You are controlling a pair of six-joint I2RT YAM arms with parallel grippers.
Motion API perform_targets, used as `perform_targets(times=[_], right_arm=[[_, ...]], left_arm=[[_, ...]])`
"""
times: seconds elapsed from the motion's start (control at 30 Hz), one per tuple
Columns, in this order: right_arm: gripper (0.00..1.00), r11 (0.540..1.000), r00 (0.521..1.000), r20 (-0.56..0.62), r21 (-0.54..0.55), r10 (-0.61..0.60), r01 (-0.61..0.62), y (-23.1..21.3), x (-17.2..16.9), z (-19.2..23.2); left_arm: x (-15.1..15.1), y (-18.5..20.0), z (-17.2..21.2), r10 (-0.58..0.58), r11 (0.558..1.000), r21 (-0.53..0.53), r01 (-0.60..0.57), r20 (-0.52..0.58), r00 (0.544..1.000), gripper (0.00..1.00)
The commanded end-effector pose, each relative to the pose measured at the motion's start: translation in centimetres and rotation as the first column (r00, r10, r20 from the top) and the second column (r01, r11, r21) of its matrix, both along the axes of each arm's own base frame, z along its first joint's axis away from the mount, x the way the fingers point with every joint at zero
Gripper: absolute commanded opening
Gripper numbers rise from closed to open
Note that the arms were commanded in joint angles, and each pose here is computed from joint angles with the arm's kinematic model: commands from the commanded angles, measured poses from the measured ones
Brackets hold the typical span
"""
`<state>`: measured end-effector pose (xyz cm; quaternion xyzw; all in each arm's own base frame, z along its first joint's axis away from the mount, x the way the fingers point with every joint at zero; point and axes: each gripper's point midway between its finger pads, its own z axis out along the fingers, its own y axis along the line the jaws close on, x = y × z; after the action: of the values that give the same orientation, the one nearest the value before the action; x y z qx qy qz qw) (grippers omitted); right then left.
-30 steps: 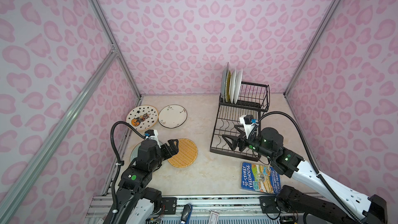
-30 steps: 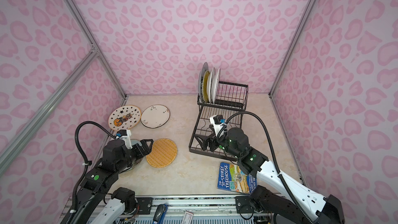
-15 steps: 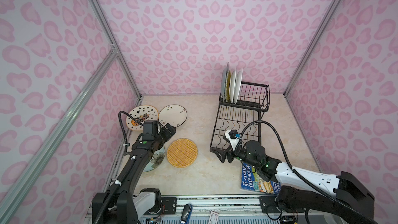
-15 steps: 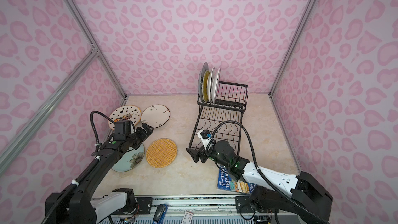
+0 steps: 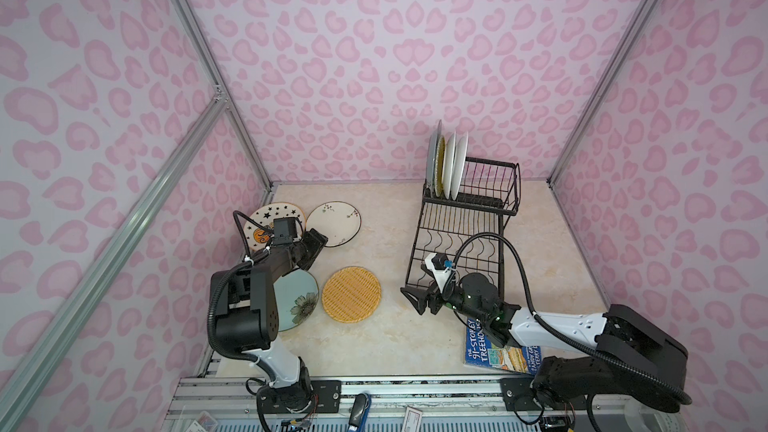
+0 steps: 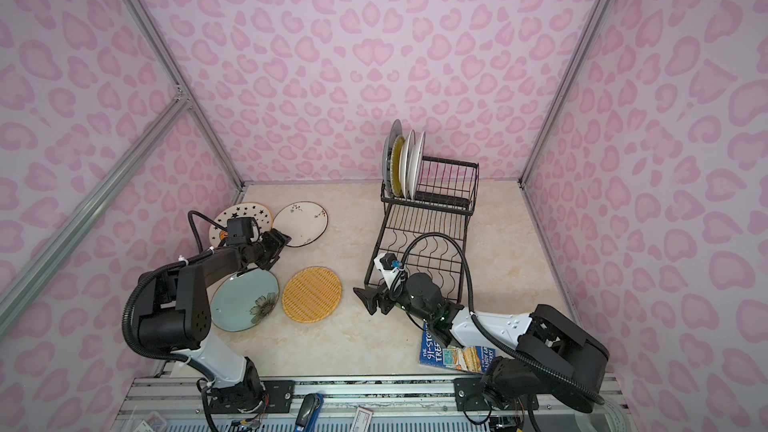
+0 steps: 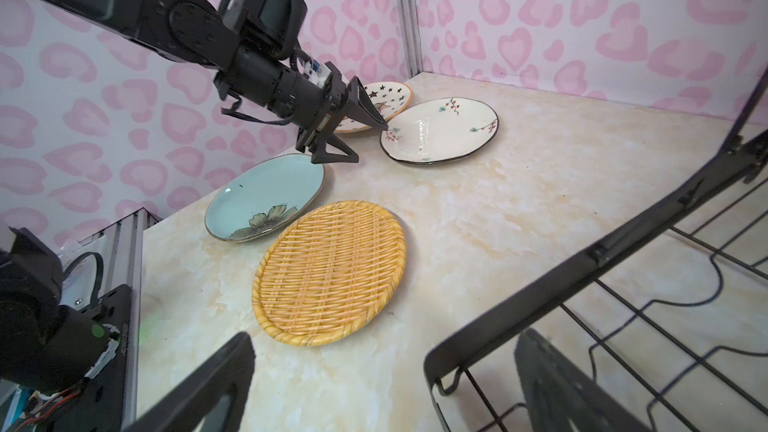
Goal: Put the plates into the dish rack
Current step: 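Reach the left gripper to the white berry-sprig plate while the right moves toward it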
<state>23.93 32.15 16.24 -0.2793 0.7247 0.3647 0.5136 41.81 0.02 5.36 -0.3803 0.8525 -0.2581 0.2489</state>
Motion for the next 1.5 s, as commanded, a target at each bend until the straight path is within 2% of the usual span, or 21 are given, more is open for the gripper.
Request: perform_targets(times=[0.0, 0.1, 0.33, 0.57, 1.03, 1.1, 1.27, 1.47], right_arm=[[0.97, 0.999, 1.0, 0.017, 0.049, 0.021, -0.022, 0.5, -0.1, 0.8], [0.98, 0.998, 0.999, 0.011, 0.05, 0.034, -0.035, 0.8, -0.2, 0.6], [0.98, 0.997, 0.999, 0.006, 0.07, 0.036, -0.037, 0.9, -0.2, 0.6], [0.99, 0.991, 0.995, -0.038, 0.097, 0.094, -0.09, 2.0, -0.4, 0.0], [0.99, 0.992, 0.995, -0.034, 0.093, 0.094, -0.09, 1.9, -0.4, 0.1], [0.98, 0.991, 0.995, -0.032, 0.095, 0.094, -0.09, 1.9, -0.4, 0.2], [0.99, 0.992, 0.996, -0.027, 0.096, 0.091, -0.088, 1.8, -0.4, 0.4], [0.99, 0.992, 0.996, -0.021, 0.091, 0.09, -0.087, 1.7, -0.4, 0.6]], left_arm=[[2.1, 0.1, 0.6, -0.012, 1.0, -0.011, 0.013, 0.082, 0.997, 0.76], [2.6, 0.3, 0.0, -0.029, 1.0, 0.0, 0.029, 0.079, 0.996, 0.76], [3.2, 0.9, -1.6, 0.009, 0.998, -0.056, -0.005, 0.072, 0.997, 0.73], [4.0, 0.7, -2.2, 0.03, 0.995, -0.098, -0.022, 0.086, 0.996, 0.67], [4.2, 1.3, -3.9, 0.103, 0.987, -0.134, -0.094, 0.06, 0.993, 0.6], [4.3, 1.4, -3.9, 0.118, 0.984, -0.14, -0.109, 0.058, 0.991, 0.54], [5.1, 1.5, -4.1, 0.129, 0.981, -0.149, -0.12, 0.051, 0.99, 0.32], [6.3, 0.9, -2.4, 0.094, 0.98, -0.185, -0.068, 0.137, 0.986, 0.06]])
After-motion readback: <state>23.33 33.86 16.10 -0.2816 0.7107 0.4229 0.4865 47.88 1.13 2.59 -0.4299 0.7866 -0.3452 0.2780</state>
